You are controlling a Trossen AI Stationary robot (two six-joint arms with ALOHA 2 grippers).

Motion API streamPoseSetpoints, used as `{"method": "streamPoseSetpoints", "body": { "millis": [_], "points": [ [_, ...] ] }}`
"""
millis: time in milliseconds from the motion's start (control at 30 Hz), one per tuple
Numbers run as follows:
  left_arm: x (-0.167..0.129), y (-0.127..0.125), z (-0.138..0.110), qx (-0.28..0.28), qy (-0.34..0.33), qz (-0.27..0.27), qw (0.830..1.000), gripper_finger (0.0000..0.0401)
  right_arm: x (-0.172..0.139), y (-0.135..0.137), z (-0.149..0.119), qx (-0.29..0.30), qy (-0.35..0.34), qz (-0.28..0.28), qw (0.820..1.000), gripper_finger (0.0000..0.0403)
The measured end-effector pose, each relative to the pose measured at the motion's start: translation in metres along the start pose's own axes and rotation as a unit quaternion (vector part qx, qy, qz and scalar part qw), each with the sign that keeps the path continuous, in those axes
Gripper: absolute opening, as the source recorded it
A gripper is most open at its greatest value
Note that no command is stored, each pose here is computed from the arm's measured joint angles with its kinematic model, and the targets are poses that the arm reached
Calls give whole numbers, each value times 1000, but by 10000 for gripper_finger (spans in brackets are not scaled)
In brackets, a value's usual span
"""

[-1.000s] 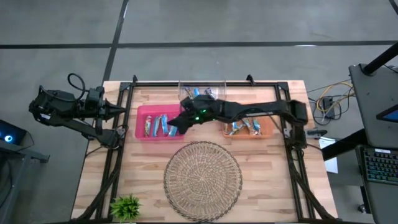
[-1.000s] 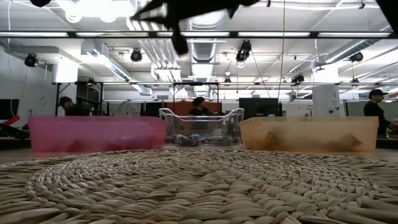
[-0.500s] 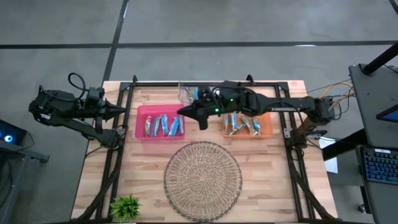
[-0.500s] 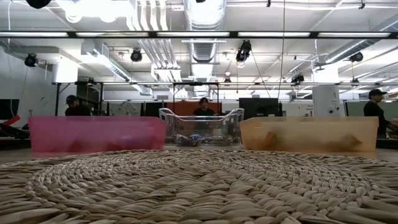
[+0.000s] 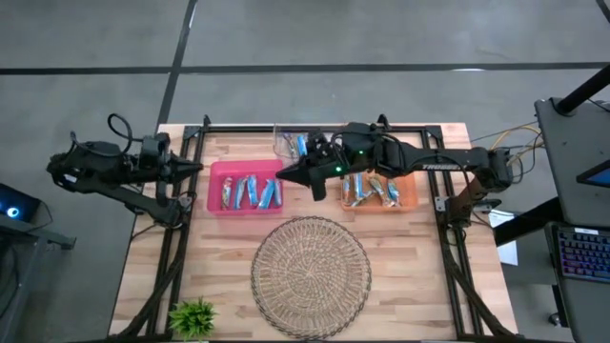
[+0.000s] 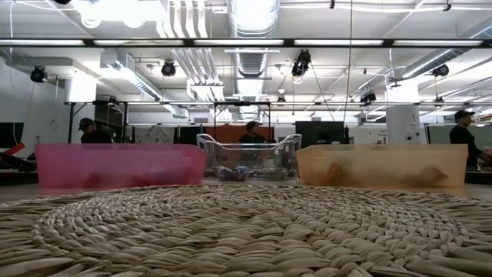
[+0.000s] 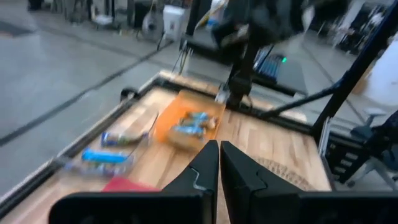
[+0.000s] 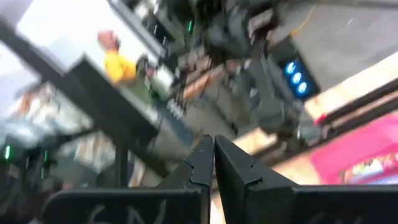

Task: Pick and place Granola Bars by type
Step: Return to Home Position

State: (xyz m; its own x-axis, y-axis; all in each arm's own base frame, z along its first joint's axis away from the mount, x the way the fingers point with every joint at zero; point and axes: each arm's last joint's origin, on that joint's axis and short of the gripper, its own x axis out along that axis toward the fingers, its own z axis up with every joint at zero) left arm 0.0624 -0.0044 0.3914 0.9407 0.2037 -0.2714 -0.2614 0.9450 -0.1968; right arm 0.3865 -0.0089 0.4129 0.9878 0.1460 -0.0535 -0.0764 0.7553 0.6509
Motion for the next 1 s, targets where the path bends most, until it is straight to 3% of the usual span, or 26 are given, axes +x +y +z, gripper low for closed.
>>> {"method": "streamPoseSetpoints", "body": {
  "millis": [167,300,433,700,1000],
  "points": [
    [12,-6,-2,22,-38,-18,999,0,-7,4,-6,-62,83,61,993,9],
    [22,-10,-9,41,-54,-36,997,0,-14,14,-4,-132,91,106,981,9],
    [32,-14,-18,54,-59,-66,995,0,-21,18,0,-162,83,111,977,9],
    [34,-11,-28,52,-70,-67,994,0,-47,27,4,-227,66,123,964,8],
    [22,-5,-26,64,-96,-68,991,0,-82,26,-7,-245,55,128,960,9]
  ]
}}
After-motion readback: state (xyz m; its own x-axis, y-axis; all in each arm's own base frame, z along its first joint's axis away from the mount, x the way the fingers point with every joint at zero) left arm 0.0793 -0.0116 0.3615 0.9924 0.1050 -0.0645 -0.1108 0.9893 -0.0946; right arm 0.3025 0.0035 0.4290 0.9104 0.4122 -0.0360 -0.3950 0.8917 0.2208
